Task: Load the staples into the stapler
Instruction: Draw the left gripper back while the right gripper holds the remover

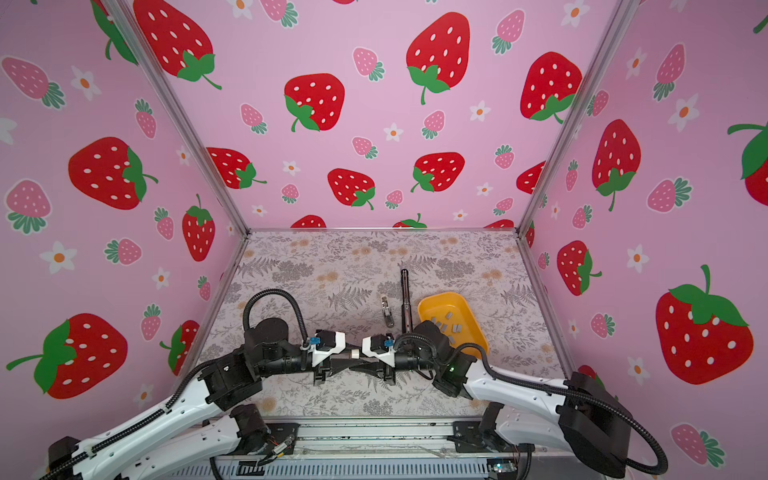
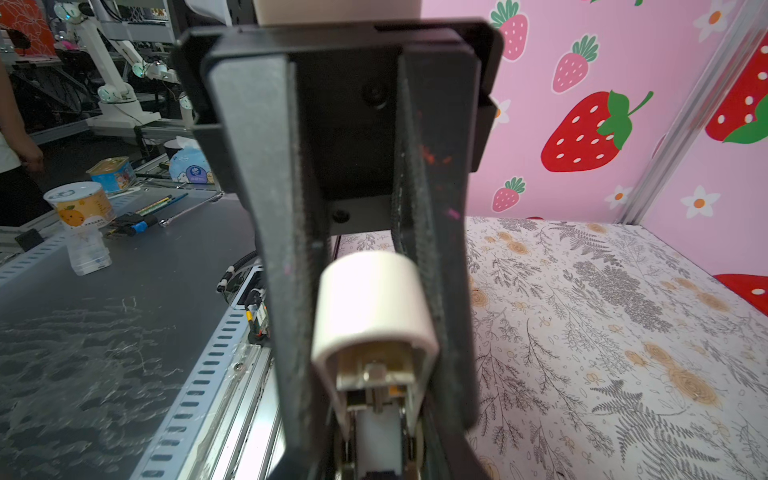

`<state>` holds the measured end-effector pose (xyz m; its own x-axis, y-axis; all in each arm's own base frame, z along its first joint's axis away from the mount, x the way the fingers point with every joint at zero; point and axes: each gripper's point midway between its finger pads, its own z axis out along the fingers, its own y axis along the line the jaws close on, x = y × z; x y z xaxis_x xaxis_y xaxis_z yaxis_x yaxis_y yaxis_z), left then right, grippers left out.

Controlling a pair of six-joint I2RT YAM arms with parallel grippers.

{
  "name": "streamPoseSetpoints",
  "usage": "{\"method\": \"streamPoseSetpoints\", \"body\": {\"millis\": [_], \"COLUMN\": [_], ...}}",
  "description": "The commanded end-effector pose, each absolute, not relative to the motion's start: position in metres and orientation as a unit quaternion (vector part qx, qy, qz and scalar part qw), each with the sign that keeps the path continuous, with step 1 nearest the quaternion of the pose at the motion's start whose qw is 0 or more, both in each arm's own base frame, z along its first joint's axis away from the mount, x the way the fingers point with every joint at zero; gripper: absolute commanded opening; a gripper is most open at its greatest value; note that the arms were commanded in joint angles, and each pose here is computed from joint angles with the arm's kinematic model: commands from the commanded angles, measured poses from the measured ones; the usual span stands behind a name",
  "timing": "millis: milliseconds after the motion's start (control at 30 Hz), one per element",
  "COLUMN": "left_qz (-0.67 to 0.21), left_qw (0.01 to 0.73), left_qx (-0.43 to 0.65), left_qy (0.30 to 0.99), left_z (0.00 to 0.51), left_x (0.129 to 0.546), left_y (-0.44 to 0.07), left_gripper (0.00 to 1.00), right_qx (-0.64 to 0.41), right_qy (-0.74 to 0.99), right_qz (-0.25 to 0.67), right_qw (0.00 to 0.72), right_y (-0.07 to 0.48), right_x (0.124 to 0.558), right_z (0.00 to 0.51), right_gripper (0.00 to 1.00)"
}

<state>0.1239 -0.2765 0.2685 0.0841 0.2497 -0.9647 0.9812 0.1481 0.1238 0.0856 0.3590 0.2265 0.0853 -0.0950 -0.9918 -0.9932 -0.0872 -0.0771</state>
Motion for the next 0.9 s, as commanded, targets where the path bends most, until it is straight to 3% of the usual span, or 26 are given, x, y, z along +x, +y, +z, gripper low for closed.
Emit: {"method": "streamPoseSetpoints", "body": {"millis": [0, 133, 233, 533, 667, 867], "left_qz": [-0.354, -0.315, -0.269, -0.123, -0.132, -0.106], "left_qw": [0.541, 0.588, 0.629, 0.643, 0.647, 0.652], "left_qx": [0.517, 0.421, 0.295, -0.057, -0.083, -0.12], "left_qy": [0.561, 0.614, 0.666, 0.753, 0.746, 0.741], "left_z": [0.289, 0.302, 0.316, 0.298, 0.282, 0.258], "left_x": [0.13, 0.16, 0.19, 0.223, 0.219, 0.201], "left_y": [-0.27, -0.249, -0.212, -0.083, -0.073, -0.037], "left_gripper": [0.58, 0.86, 1.0, 0.99, 0.99, 0.99], "right_qx": [-0.532, -0.488, -0.455, -0.348, -0.292, -0.216], "right_qy": [0.509, 0.549, 0.576, 0.64, 0.687, 0.791], "right_qz": [0.448, 0.418, 0.394, 0.366, 0.358, 0.32], "right_qw": [0.507, 0.535, 0.554, 0.578, 0.561, 0.475], "right_y": [0.36, 0.355, 0.348, 0.324, 0.319, 0.33], "right_x": [0.107, 0.13, 0.145, 0.177, 0.192, 0.205], "right_z": [0.235, 0.238, 0.24, 0.252, 0.242, 0.204], "right_gripper": [0.14, 0.09, 0.06, 0.02, 0.02, 0.0]}}
